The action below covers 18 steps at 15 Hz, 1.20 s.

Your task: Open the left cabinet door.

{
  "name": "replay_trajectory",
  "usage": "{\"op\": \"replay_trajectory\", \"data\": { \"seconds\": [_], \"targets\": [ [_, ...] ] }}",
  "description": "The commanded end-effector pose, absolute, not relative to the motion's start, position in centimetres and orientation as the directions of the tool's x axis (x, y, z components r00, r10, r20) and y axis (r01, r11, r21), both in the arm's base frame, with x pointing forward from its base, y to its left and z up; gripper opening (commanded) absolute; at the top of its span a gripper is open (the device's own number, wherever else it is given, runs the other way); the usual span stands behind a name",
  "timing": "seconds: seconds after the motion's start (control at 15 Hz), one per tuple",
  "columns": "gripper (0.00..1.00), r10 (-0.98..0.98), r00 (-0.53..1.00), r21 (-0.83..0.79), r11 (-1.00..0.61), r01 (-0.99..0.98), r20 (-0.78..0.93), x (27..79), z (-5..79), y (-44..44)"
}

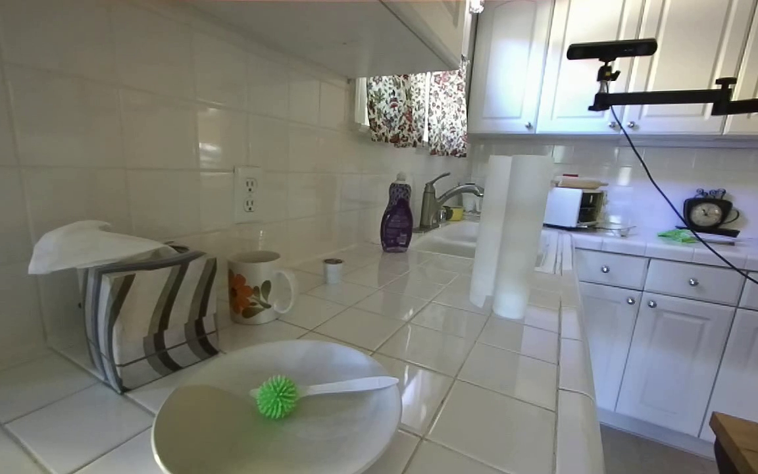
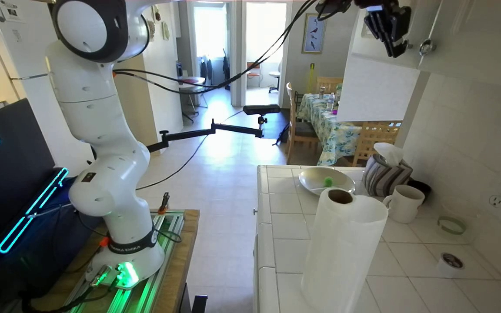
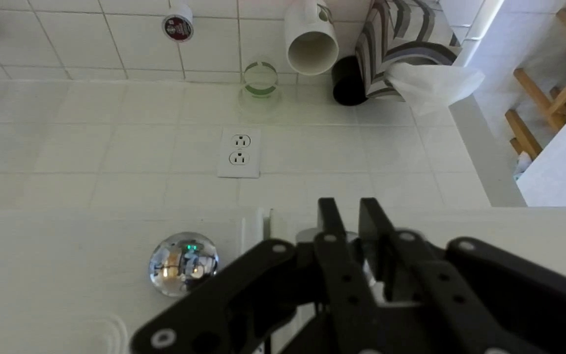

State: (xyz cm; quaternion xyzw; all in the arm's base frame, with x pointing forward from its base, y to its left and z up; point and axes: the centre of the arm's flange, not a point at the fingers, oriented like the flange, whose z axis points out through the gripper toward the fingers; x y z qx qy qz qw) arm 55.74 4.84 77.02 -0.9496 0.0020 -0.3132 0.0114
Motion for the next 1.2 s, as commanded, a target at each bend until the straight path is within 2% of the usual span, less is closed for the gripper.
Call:
{"op": "replay_trajectory", "data": {
  "seconds": [0.0, 0.2, 0.27, 0.33, 0.4, 0.73, 0.8, 1.0, 1.13],
  "targets": [
    [0.00, -0.004, 0.793, -0.007, -1.000, 0.000, 0.609, 56.1, 77.8, 4.9],
    [0.03, -0.002, 0.795, -0.004, -1.000, 0.000, 0.606, 55.4, 77.7, 5.3],
    [0.20, -0.006, 0.797, -0.008, -1.000, -0.002, 0.604, 55.4, 77.8, 5.3],
    [0.28, -0.005, 0.799, -0.004, -1.000, -0.003, 0.601, 55.3, 77.8, 5.4],
    [0.30, -0.006, 0.803, -0.006, -1.000, -0.003, 0.596, 55.2, 77.9, 5.5],
    [0.61, 0.011, 0.827, 0.019, -1.000, 0.000, 0.562, 53.5, 78.7, 6.0],
    [0.61, 0.006, 0.826, 0.020, -1.000, -0.007, 0.563, 53.5, 78.8, 5.9],
    [0.79, 0.005, 0.817, 0.023, -1.000, -0.009, 0.576, 53.8, 79.3, 5.5],
    [0.82, 0.008, 0.814, 0.024, -1.000, -0.008, 0.581, 54.1, 79.3, 5.3]
  ]
}}
